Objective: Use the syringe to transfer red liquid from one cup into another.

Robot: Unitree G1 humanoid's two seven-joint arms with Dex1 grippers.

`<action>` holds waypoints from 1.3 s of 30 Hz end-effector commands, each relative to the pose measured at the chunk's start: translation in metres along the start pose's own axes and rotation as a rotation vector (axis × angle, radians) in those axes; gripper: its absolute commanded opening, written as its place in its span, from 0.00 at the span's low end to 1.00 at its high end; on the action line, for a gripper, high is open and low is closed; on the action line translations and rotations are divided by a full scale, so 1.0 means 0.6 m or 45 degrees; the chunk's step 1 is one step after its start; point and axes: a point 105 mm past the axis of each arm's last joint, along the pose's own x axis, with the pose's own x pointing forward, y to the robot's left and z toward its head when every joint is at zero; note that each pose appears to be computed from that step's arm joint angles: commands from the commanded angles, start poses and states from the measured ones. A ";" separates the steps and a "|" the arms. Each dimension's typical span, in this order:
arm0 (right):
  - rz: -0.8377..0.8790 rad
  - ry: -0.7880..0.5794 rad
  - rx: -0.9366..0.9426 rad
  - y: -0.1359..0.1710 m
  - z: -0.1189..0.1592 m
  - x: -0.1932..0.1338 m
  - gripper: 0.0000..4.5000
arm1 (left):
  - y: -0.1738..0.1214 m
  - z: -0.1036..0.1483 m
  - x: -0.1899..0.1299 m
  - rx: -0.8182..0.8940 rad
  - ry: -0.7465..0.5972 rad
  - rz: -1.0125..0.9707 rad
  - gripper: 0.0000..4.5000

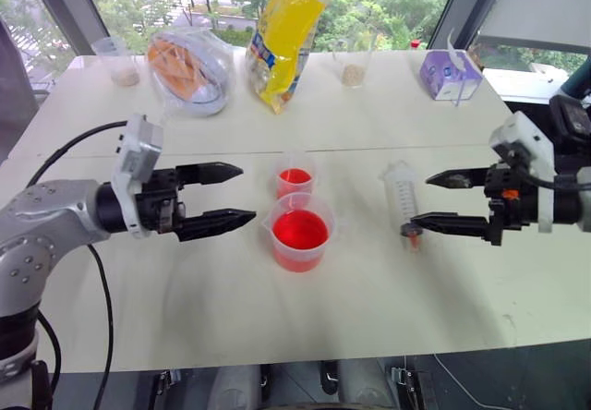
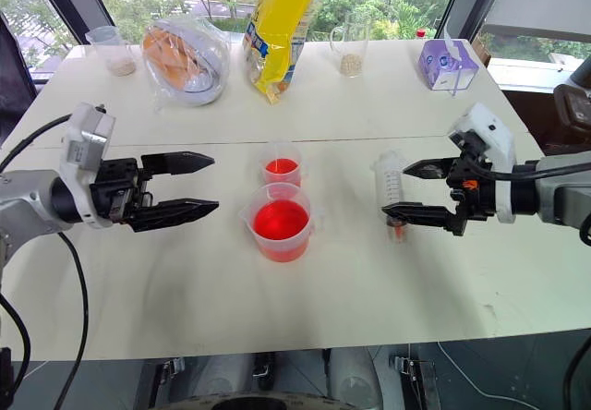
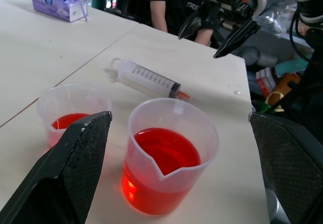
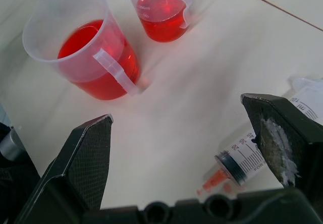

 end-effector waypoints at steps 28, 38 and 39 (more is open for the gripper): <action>-0.447 0.310 0.584 -0.138 -0.021 0.086 0.99 | 0.012 0.016 0.021 0.104 -0.091 -0.002 1.00; -0.534 0.470 0.663 -0.158 -0.050 0.143 0.99 | 0.008 0.013 0.026 0.119 -0.137 0.038 1.00; -0.537 0.479 0.668 -0.160 -0.054 0.148 0.99 | 0.008 0.014 0.027 0.120 -0.140 0.042 1.00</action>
